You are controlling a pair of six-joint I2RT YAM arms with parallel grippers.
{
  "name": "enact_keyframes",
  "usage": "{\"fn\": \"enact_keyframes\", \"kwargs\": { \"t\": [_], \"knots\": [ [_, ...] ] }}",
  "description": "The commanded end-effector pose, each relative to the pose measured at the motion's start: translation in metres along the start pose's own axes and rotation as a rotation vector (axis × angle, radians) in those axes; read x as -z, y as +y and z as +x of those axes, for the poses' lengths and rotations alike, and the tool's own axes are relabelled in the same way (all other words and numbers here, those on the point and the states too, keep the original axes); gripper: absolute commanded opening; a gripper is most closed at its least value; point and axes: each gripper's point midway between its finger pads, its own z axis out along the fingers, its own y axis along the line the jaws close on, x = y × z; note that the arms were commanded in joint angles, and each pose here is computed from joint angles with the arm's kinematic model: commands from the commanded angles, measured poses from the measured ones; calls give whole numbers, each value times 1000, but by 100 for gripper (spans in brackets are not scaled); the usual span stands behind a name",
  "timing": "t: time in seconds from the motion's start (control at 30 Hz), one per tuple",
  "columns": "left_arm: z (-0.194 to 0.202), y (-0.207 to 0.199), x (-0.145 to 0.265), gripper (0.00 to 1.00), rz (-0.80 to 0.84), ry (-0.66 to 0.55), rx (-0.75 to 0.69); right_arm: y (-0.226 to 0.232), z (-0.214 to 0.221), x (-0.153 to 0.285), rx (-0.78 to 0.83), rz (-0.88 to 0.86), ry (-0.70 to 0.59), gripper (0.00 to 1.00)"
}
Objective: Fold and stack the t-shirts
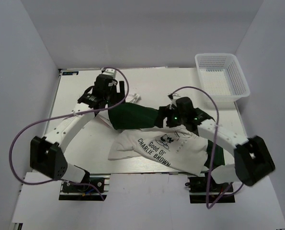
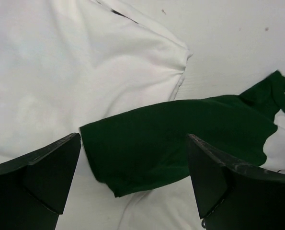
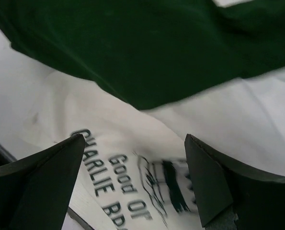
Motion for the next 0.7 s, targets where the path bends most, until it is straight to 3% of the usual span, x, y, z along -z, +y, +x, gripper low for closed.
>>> {"fn": "enact_keyframes", "kwargs": {
  "t": [0.0,0.13,0.3,0.43,0.47,0.53,0.67],
  "knots": [
    [-21,17,35,100,-45,-128,94,60,-31,-32,85,-238,-45,90],
    [-13,25,51,100,-56,-158,110,65,-10,-103,55,-227,108,90],
    [-8,27,52,100,-94,-140,104,30,19,-126,-59,-96,150,90],
    [-2,21,38,100,-79,-73,48,-17,49,-113,-168,81,196,90],
    [-3,21,35,100,-80,-68,38,-38,80,-103,-195,139,249,90],
    [7,22,24,100,-94,-20,5,-52,68,-81,-258,192,183,90],
    [19,16,5,100,-91,54,-44,-106,105,-34,-337,394,171,90]
  ]
}}
